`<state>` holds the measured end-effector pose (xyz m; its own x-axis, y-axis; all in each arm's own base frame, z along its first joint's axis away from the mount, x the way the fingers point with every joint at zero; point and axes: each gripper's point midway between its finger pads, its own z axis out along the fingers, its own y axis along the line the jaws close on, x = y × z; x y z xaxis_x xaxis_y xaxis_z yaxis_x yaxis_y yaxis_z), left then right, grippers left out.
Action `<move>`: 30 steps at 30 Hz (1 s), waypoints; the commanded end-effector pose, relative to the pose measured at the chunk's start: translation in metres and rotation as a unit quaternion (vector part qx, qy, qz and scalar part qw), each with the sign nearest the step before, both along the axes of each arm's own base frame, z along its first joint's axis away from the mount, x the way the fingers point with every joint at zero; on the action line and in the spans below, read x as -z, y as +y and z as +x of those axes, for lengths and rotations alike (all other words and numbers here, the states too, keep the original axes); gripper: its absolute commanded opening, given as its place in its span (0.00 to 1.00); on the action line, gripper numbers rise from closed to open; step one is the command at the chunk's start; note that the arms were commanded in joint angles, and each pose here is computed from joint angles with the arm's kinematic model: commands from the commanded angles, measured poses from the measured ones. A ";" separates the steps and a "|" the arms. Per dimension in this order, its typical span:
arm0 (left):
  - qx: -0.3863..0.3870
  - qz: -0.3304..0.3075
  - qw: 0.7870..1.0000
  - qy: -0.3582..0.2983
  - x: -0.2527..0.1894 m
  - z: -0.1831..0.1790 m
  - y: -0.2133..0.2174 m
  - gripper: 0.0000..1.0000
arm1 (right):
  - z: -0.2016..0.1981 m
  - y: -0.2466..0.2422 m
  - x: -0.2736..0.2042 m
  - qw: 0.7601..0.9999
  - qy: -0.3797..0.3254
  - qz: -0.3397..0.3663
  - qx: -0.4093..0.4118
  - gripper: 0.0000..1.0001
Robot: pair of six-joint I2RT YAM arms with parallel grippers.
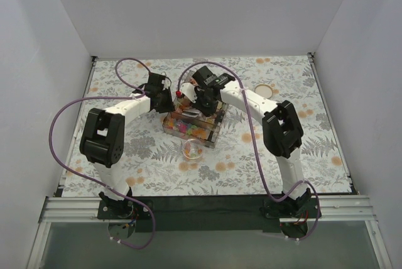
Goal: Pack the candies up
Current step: Scoop the fake candies from the storage box.
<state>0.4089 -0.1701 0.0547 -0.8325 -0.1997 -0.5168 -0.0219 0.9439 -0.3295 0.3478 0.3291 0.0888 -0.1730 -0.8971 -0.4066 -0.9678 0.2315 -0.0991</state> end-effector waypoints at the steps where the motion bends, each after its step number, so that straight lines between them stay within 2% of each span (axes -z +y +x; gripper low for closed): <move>1: 0.031 -0.073 0.997 0.024 -0.002 -0.016 -0.036 0.00 | -0.038 0.077 0.012 0.979 0.076 0.187 -0.040 0.01; 10: 0.020 -0.058 0.998 0.019 0.000 -0.014 -0.030 0.00 | -0.017 0.044 0.003 0.952 0.110 0.273 0.083 0.01; 14: 0.022 -0.060 0.998 0.019 -0.001 -0.013 -0.031 0.00 | -0.016 0.051 -0.002 0.941 0.133 0.296 0.097 0.01; 18: 0.019 -0.056 0.998 0.019 0.000 -0.014 -0.029 0.00 | -0.014 0.051 -0.004 0.941 0.128 0.297 0.095 0.01; 23: 0.016 -0.052 0.998 0.020 0.001 -0.016 -0.027 0.00 | -0.009 0.049 -0.021 0.923 0.138 0.346 0.100 0.01; 28: 0.006 -0.047 0.999 0.014 -0.001 -0.012 -0.021 0.00 | -0.005 0.044 -0.042 0.923 0.122 0.351 0.101 0.01; 29: 0.005 -0.044 0.999 0.014 -0.001 -0.012 -0.020 0.00 | -0.004 0.042 -0.047 0.927 0.115 0.344 0.099 0.01; 30: 0.004 -0.044 0.999 0.010 -0.003 -0.010 -0.020 0.00 | -0.011 0.031 -0.038 0.935 0.130 0.307 0.117 0.01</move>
